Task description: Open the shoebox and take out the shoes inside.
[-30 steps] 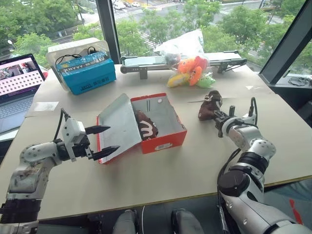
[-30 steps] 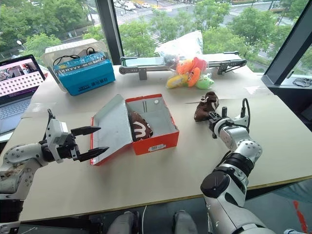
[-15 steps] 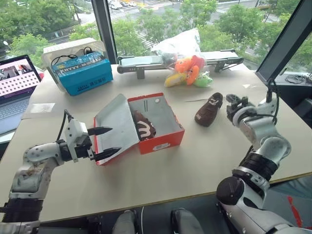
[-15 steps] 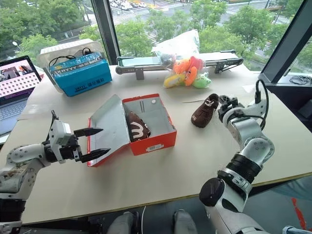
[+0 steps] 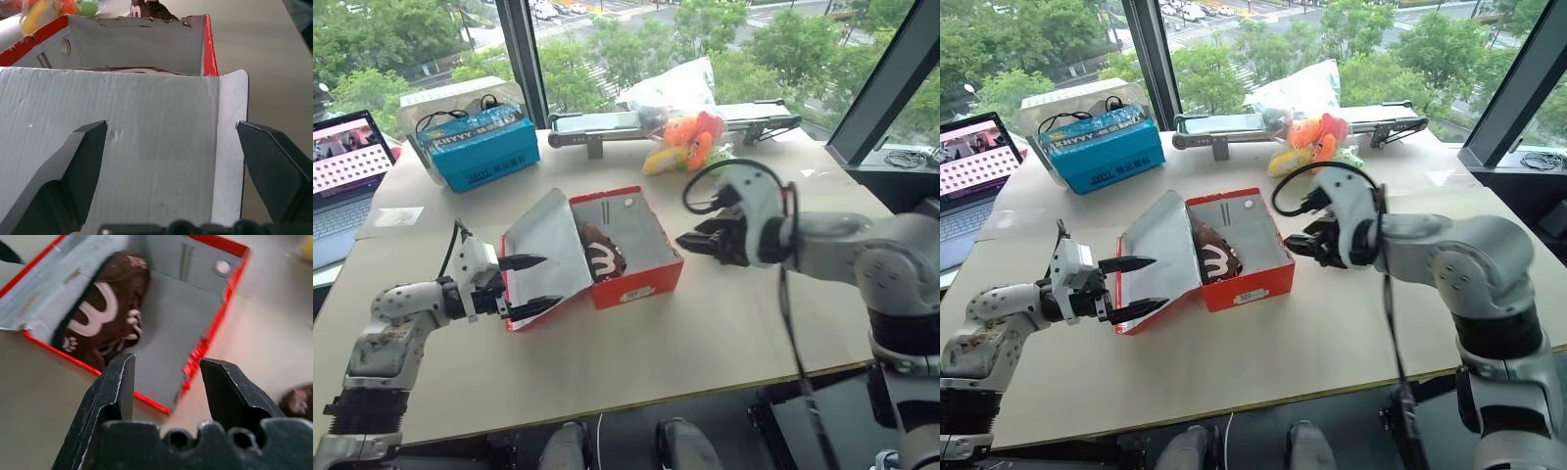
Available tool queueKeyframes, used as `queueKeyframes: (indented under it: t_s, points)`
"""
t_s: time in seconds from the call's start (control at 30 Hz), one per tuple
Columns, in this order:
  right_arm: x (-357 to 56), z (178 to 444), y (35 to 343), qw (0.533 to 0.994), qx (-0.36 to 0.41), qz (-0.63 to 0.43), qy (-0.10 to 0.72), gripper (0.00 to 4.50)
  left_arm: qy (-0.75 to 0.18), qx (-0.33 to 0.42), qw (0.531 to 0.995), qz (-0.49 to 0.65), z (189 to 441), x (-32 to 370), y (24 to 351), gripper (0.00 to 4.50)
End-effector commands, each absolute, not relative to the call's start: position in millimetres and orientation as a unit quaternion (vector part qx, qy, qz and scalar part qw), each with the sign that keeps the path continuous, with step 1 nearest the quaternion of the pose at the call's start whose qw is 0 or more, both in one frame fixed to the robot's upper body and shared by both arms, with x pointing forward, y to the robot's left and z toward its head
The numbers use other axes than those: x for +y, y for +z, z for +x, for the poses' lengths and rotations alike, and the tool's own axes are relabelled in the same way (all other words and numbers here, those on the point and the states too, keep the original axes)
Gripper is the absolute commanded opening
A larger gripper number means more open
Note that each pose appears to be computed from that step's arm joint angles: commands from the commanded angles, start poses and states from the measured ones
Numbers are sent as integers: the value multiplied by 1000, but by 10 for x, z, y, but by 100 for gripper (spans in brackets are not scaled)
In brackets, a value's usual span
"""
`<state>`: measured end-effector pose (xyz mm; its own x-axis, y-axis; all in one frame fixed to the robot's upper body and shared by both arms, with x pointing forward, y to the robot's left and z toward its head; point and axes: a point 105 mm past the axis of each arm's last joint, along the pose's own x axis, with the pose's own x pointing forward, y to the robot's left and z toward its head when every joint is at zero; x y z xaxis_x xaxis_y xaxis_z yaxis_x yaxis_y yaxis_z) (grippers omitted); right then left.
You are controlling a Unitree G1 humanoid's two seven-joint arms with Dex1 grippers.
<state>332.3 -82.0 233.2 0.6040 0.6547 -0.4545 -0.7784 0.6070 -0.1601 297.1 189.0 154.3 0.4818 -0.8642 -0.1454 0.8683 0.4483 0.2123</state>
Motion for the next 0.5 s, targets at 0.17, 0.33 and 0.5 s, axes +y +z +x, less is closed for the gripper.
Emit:
queueKeyframes:
  t_s: [0.17,0.33,0.5]
  points:
    - [-543,3515,2017,839,222,-125,480,257,-518,-12,844,138,2968,1829,1576,450]
    - [-475,3695,1855,840,243,-63,482,257,-519,-11,845,131,2939,1798,1542,450]
    - [-371,3722,1853,822,254,17,509,257,-517,-11,846,130,2930,1796,1537,450]
